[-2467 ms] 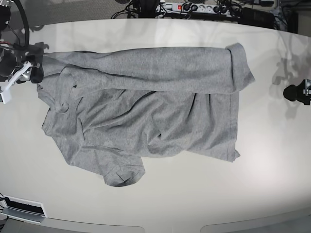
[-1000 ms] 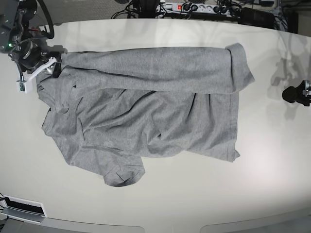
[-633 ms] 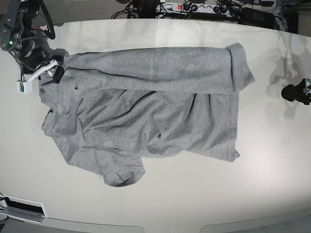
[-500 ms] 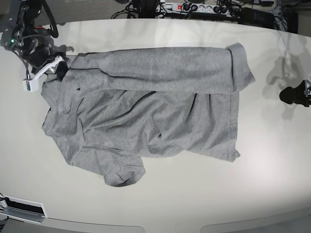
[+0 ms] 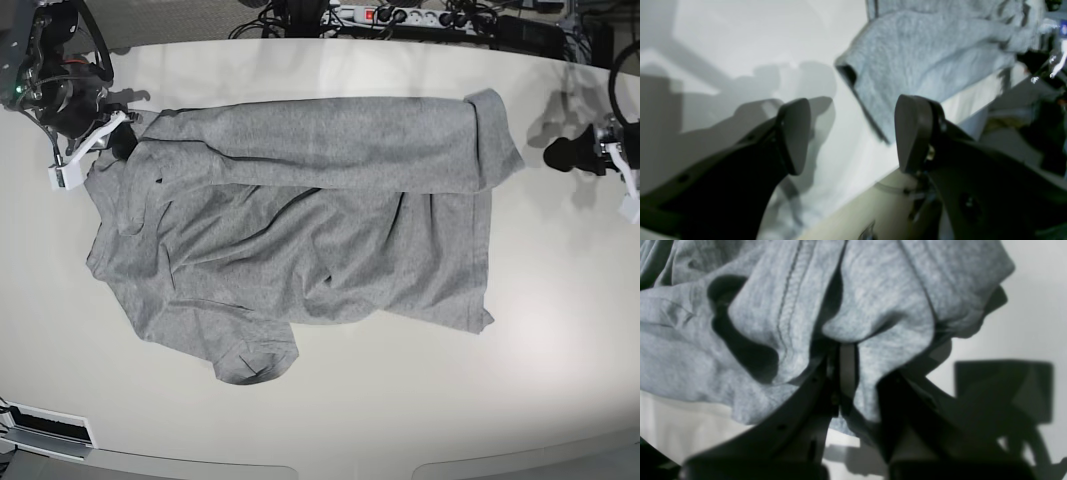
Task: Layout the t-shirt on the table in an organized manner, then fold the t-shirt properly
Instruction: 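Grasp the folded edge end with the left gripper, then pull the folded edge with both grippers to straighten the shirt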
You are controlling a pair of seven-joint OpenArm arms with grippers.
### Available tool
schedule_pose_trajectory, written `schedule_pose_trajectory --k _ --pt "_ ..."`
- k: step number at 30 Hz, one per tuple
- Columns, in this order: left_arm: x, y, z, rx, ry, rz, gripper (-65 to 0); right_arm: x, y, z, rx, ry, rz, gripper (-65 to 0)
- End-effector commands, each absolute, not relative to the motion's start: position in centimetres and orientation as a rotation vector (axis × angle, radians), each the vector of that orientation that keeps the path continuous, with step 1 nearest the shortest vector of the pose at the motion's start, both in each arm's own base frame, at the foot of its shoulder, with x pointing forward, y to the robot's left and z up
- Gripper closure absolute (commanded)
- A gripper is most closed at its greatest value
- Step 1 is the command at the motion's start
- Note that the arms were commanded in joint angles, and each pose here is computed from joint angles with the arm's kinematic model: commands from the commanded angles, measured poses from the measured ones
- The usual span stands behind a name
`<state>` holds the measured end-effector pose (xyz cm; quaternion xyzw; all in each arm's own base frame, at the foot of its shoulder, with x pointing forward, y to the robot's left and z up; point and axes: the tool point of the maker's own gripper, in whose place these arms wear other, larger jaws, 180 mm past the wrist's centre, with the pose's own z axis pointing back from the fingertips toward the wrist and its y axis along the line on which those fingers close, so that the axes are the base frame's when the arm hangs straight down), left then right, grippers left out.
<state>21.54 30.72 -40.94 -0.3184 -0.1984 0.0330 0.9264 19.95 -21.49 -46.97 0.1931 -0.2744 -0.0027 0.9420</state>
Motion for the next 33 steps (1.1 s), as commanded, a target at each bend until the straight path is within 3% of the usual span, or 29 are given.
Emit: schedule_pose_trajectory --k 1,16,27,28,29,31,32,33 --pt "22.3 31.5 -40.0 -0.639 -0.456 0.070 -40.1 20.3 -21.9 -46.4 0.398 -0.569 0.001 0.0" --pt "21.1 23.5 -44.8 -0.769 -0.430 0.129 -40.1 20.2 -21.1 -46.1 0.457 -0.564 -0.025 0.0" --pt "19.7 17.6 -46.9 -0.818 -0.286 -0.032 -39.3 20.0 -21.0 -46.2 0.457 -0.551 -0.023 0.0" --pt "19.9 17.6 -46.8 -0.818 -0.289 -0.036 -35.2 19.9 -21.0 -46.2 0.457 -0.545 -0.020 0.0" --pt "20.2 17.7 -46.7 -0.815 -0.292 -0.042 -27.2 19.8 -20.9 -46.2 0.464 -0.536 -0.021 0.0" --pt "20.7 18.2 -46.4 -0.798 -0.287 -0.057 -4.3 19.7 -20.4 -45.8 0.496 -0.523 -0.021 0.0" --pt "20.9 18.7 -46.2 -0.788 -0.282 -0.069 0.0 19.7 -20.1 -45.4 0.511 -0.520 -0.015 0.0" --pt "21.1 19.1 -45.9 -0.778 -0.276 -0.084 0.0 19.8 -19.8 -44.9 0.523 -0.520 -0.003 0.0"
